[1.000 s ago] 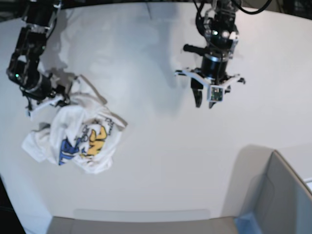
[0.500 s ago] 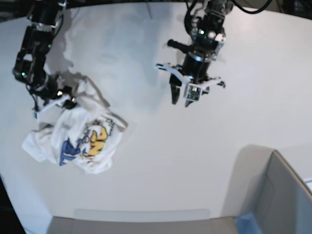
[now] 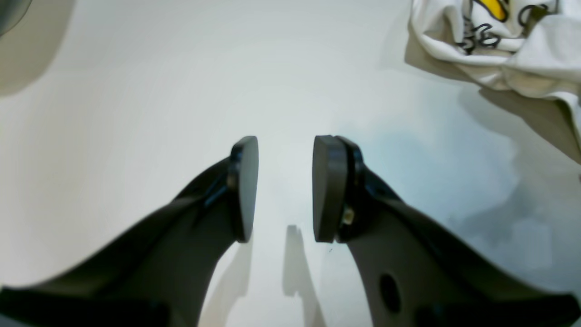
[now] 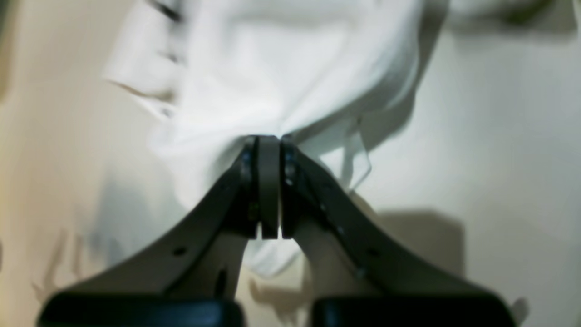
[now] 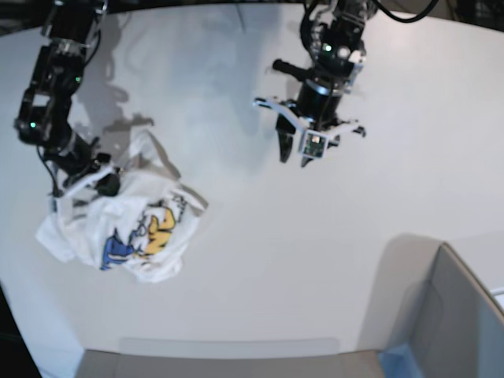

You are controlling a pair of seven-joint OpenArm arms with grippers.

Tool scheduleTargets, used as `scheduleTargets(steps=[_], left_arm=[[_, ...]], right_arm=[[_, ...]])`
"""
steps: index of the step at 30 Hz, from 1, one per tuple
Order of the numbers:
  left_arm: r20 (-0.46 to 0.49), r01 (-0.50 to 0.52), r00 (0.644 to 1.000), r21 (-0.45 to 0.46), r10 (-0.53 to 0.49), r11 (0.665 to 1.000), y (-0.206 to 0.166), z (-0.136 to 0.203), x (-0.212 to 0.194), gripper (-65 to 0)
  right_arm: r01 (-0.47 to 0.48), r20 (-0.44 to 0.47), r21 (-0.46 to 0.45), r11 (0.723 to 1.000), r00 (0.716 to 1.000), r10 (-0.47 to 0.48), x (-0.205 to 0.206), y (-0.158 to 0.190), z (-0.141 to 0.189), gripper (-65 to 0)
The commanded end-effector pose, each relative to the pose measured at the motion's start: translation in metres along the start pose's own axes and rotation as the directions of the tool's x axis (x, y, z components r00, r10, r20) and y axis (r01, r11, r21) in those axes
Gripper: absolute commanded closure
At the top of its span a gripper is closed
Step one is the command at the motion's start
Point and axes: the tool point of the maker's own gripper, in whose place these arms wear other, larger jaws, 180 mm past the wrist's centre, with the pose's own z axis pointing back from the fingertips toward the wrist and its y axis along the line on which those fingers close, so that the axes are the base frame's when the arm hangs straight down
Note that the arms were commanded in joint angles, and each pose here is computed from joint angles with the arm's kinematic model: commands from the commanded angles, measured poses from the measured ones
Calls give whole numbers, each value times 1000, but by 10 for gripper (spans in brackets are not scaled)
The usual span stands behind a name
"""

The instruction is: Layout the t-shirt on the table in an organized manner, then fold the t-shirt properly

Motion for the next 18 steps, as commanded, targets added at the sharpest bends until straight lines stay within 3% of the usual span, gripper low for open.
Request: scheduleTargets(steps=[1, 5, 12, 14, 18], left_arm=[[57, 0, 998, 7, -1, 1000, 1, 2, 15, -212], [60, 0, 998, -23, 1, 1000, -10, 2, 16, -212], [62, 90, 995, -250, -77, 964, -98, -5, 12, -218], [59, 129, 991, -299, -116, 945, -119, -10, 6, -232], [95, 146, 988, -336, -121, 931, -139, -14, 18, -236]], right_arm=[[-41, 115, -18, 999, 992, 43, 34, 1, 20, 0], [-67, 292, -102, 993, 952, 94, 79, -9, 70, 0], [36, 421, -258, 965, 904, 79, 104, -64, 128, 0], [43, 398, -286, 957, 914, 78, 93, -75, 133, 0], [6, 261, -299, 954, 962, 76, 63, -79, 126, 0]])
